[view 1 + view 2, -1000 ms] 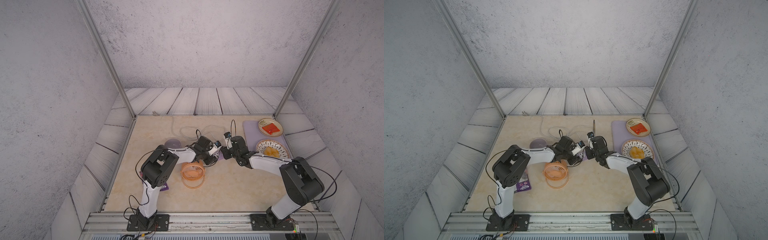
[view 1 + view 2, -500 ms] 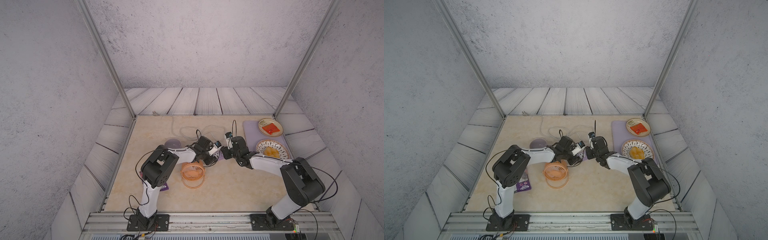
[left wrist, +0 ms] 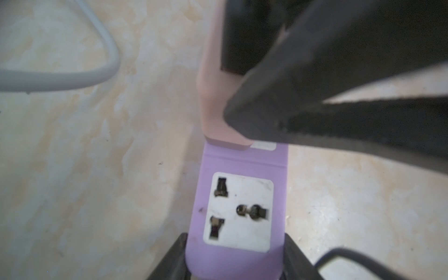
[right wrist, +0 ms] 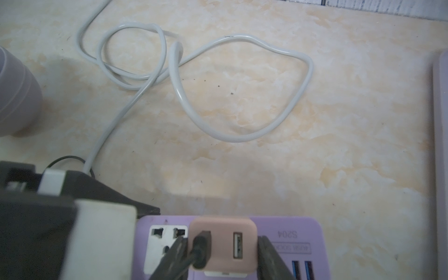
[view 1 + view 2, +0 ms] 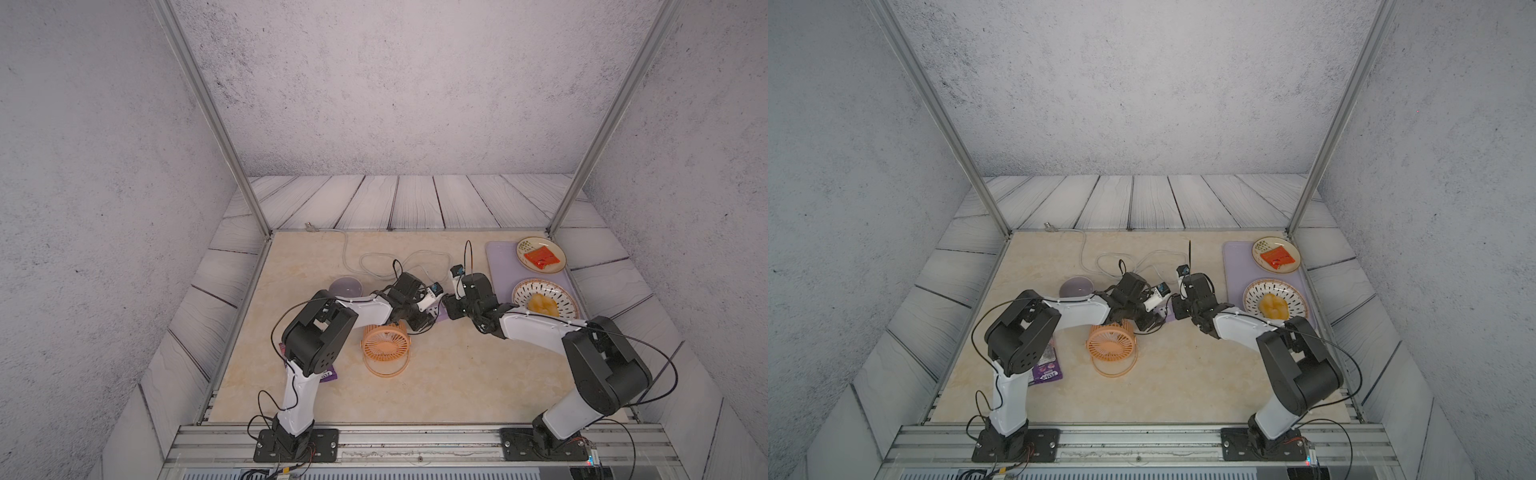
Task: Unplug the desk fan from the power strip
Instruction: Remove the plug from the socket.
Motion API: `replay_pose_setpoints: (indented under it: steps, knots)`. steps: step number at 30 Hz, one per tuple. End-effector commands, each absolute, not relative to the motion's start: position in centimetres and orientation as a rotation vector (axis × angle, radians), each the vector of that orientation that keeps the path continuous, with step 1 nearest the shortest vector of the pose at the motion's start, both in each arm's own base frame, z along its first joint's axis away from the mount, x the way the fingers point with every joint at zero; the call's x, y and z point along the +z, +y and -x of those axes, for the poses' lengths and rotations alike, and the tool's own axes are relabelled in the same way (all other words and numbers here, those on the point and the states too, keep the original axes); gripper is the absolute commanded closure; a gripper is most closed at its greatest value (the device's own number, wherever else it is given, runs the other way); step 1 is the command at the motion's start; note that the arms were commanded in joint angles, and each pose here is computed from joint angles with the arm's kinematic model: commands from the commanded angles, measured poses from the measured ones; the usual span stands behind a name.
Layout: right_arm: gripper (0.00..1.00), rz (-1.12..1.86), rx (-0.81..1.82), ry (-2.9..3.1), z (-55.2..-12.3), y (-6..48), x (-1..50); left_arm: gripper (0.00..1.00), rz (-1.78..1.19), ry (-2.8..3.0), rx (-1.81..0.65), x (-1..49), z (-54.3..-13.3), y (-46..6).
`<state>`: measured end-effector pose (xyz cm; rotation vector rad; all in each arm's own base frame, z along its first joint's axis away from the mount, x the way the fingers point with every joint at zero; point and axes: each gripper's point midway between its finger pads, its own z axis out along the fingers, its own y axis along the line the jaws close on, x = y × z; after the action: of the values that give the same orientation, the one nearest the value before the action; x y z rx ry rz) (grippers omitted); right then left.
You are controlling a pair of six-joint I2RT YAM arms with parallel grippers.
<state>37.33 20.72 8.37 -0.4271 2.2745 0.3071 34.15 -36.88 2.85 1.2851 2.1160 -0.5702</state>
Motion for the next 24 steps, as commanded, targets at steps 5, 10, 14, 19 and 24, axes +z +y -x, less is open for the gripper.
replay_pose_setpoints:
  steps: [5, 10, 14, 19, 24]
  knots:
    - [0.61, 0.482, 0.306, 2.263, -36.9, 21.8, 9.7, 1.00, -1.283, 2.131, -0.570, 3.4, -34.0, -36.9]
    - [0.61, 0.432, 0.285, 2.256, -37.1, 21.2, 10.2, 1.00, -1.283, 2.132, -0.565, 3.3, -34.0, -36.8]
    - [0.61, 0.404, 0.272, 2.251, -37.4, 20.7, 10.7, 1.00, -1.284, 2.133, -0.564, 3.3, -33.9, -36.8]
    - [0.61, 0.353, 0.279, 2.266, -37.5, 20.1, 10.5, 1.00, -1.284, 2.135, -0.550, 3.2, -33.9, -36.5]
    - [0.61, 0.333, 0.292, 2.267, -37.6, 20.1, 10.4, 1.00, -1.281, 2.131, -0.549, 3.3, -33.9, -36.5]
